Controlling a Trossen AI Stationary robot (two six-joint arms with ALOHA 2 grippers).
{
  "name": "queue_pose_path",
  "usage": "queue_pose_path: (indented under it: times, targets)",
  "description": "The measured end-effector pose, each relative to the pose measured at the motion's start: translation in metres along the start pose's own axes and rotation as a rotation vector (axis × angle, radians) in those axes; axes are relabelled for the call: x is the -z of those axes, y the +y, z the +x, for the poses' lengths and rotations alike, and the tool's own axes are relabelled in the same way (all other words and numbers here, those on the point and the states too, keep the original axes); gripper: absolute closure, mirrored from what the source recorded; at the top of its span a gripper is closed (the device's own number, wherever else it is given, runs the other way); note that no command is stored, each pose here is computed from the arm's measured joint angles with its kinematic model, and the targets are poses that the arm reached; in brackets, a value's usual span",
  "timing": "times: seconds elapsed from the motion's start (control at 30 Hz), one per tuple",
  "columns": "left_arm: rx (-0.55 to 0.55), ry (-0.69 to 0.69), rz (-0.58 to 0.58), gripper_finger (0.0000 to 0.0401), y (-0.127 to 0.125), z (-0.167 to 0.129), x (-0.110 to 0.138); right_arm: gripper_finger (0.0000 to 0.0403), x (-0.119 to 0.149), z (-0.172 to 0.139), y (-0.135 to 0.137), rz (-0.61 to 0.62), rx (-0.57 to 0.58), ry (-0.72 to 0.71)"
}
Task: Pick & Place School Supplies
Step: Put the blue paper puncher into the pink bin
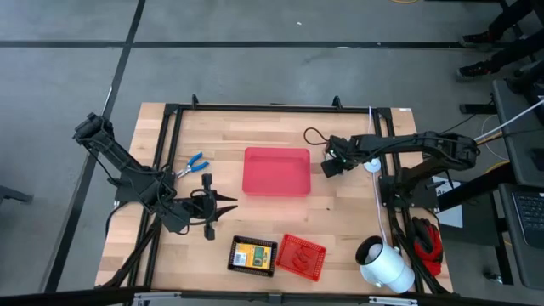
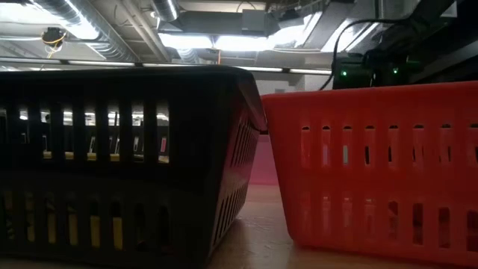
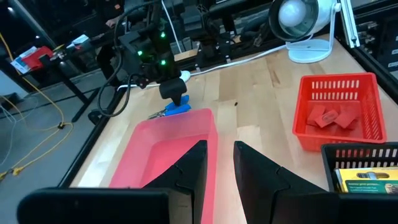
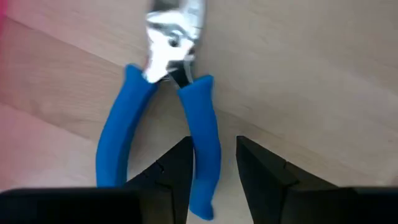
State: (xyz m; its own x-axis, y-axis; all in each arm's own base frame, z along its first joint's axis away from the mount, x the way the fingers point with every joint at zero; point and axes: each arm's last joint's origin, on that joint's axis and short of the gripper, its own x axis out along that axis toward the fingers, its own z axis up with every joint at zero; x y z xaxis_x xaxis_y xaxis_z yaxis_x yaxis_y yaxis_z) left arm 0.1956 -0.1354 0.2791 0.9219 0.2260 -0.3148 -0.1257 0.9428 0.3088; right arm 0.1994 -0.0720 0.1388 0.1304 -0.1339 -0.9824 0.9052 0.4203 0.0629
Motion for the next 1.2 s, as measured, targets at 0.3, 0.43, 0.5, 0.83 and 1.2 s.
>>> queue_pose_path:
  times: [0.3, 0.43, 0.5, 0.83, 1.2]
  targets:
    - [0.0, 0.0, 0.001, 0.0324, 0.0, 0.0, 0.0, 0.0358, 0.001, 0.005, -0.003, -0.014, -0.024, -0.004]
    - [-0.001, 0.0, 0.001, 0.0324, 0.0, 0.0, 0.0, 0.036, 0.0, 0.002, -0.002, -0.003, -0.027, -0.047]
    - [0.0, 0.0, 0.001, 0.0324, 0.0, 0.0, 0.0, 0.036, 0.001, -0.003, -0.002, 0.004, -0.025, -0.068]
    - [-0.087, 0.019, 0.003, 0.0324, 0.003, 0.0, 0.003, 0.036, 0.04, -0.067, 0.019, -0.044, -0.347, -0.272]
    - [-0.308, 0.037, -0.102, 0.0329, 0.022, 0.007, 0.007, 0.036, 0.043, -0.105, 0.087, -0.13, -0.537, -0.397]
